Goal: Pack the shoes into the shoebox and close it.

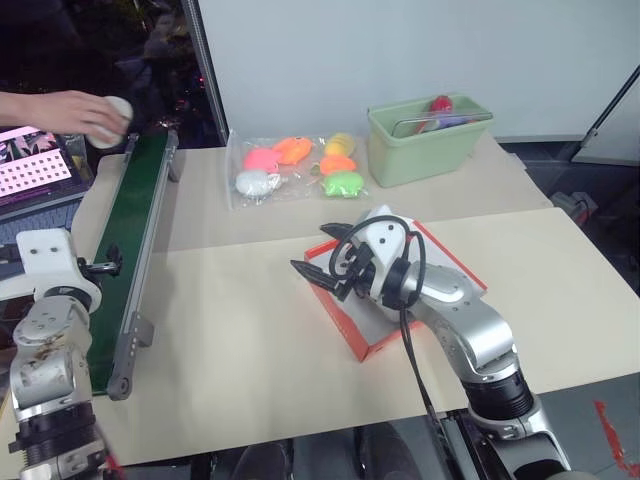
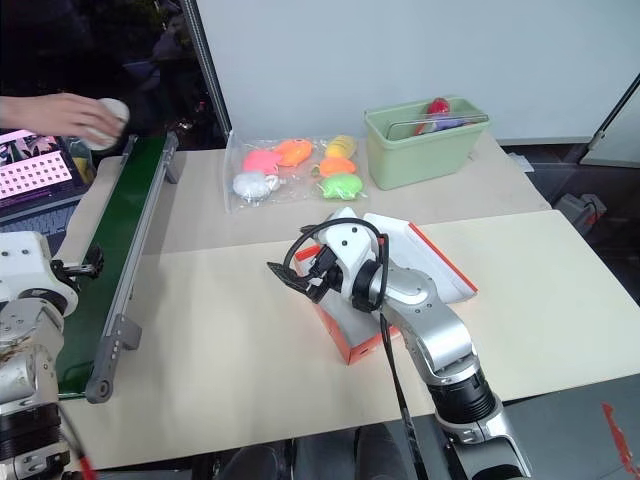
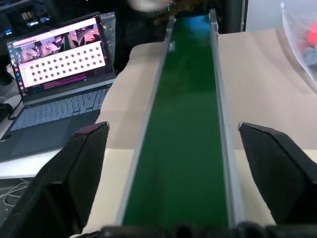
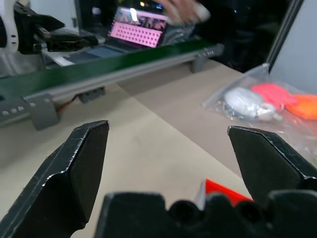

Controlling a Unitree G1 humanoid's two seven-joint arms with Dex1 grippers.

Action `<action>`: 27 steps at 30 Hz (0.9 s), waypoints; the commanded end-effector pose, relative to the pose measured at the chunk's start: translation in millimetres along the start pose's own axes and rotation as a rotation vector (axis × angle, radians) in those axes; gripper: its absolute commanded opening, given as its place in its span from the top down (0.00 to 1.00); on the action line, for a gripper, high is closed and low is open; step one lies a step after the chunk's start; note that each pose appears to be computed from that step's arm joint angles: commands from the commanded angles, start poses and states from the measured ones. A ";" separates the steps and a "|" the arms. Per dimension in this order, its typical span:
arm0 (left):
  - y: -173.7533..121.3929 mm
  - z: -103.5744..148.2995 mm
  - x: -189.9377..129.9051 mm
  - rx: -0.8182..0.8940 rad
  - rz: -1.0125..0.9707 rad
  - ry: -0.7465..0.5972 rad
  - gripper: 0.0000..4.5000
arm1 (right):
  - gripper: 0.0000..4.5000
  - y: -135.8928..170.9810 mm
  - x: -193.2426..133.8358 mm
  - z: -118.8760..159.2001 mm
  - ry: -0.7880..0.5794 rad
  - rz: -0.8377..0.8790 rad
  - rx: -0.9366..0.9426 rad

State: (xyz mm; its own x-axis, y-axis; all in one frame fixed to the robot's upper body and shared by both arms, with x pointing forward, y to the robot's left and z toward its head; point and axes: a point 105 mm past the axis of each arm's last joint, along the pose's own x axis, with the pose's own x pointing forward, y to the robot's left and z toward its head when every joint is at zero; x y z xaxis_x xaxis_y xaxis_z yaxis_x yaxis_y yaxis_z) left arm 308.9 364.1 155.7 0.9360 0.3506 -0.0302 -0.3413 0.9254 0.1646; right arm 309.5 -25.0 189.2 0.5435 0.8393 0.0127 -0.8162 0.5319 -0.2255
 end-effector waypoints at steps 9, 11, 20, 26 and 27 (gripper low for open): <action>-1.0 3.3 -1.5 -0.022 0.016 -0.011 0.01 | 0.00 11.2 2.8 -0.2 -0.018 0.081 0.060; -1.3 2.5 -0.5 -0.036 0.019 -0.006 0.01 | 0.00 17.5 1.8 -0.6 -0.013 0.125 0.050; -7.4 -0.3 3.3 -0.034 0.003 0.005 0.01 | 0.00 44.7 -12.6 -0.5 -0.020 0.387 0.001; -2.9 1.7 -0.3 -0.039 0.014 -0.003 0.01 | 0.00 50.2 -15.6 -4.6 -0.009 0.450 -0.003; -2.5 1.7 -1.8 -0.040 0.015 -0.004 0.01 | 0.00 52.2 -17.3 -6.5 -0.003 0.467 -0.004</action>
State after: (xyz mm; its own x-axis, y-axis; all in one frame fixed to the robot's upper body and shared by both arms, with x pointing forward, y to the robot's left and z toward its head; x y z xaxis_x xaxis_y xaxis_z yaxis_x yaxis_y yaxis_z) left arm 312.4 358.5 141.9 0.9331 0.3509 -0.0785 -0.3396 0.9318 0.1282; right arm 264.9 -13.2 162.0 0.1574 0.9809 -0.1147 -0.9758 0.1366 -0.1705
